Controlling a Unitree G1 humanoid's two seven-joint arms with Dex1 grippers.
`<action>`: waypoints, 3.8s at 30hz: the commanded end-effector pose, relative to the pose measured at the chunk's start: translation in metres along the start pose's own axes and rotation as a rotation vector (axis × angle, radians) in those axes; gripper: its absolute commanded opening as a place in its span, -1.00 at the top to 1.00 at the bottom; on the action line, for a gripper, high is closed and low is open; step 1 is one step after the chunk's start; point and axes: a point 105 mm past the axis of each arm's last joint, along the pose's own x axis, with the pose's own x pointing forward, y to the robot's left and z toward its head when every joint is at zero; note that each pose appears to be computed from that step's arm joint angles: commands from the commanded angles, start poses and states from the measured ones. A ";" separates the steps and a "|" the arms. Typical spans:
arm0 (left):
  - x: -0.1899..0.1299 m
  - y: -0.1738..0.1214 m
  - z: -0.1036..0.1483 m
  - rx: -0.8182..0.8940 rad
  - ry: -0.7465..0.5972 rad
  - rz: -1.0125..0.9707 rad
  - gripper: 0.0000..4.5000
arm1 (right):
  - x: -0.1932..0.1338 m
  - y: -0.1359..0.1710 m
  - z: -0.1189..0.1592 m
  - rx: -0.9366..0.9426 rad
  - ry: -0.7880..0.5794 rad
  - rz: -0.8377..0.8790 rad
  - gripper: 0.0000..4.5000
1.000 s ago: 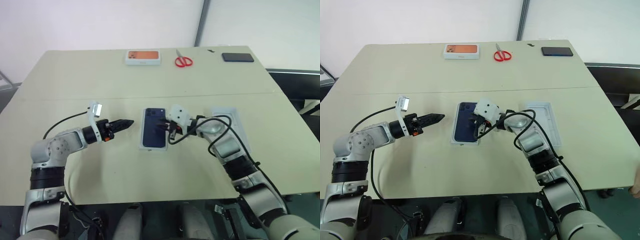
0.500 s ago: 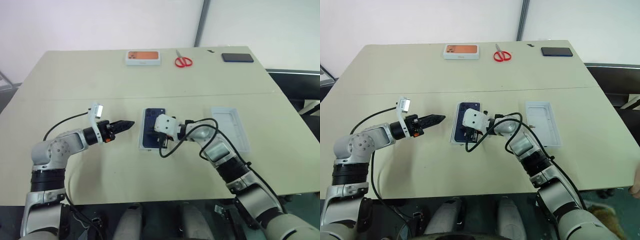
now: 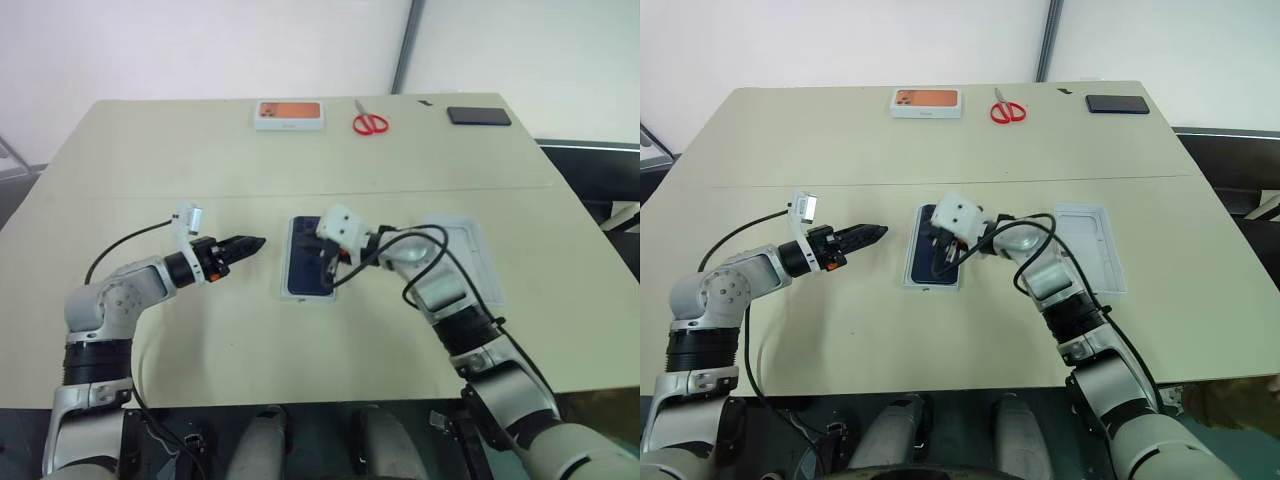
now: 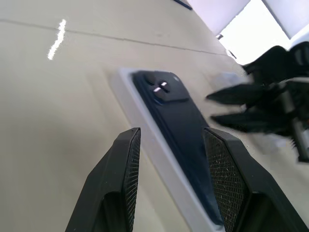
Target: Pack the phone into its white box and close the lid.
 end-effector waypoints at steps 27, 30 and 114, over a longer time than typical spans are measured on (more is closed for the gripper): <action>0.036 0.005 -0.038 0.387 0.213 0.029 0.97 | -0.018 -0.007 -0.054 -0.155 0.214 -0.041 1.00; 0.041 0.000 -0.043 0.382 0.230 0.006 0.97 | -0.015 -0.003 -0.053 -0.164 0.212 -0.023 1.00; 0.069 -0.040 -0.005 0.443 0.042 -0.229 0.97 | -0.165 -0.015 -0.085 0.044 0.433 -0.092 1.00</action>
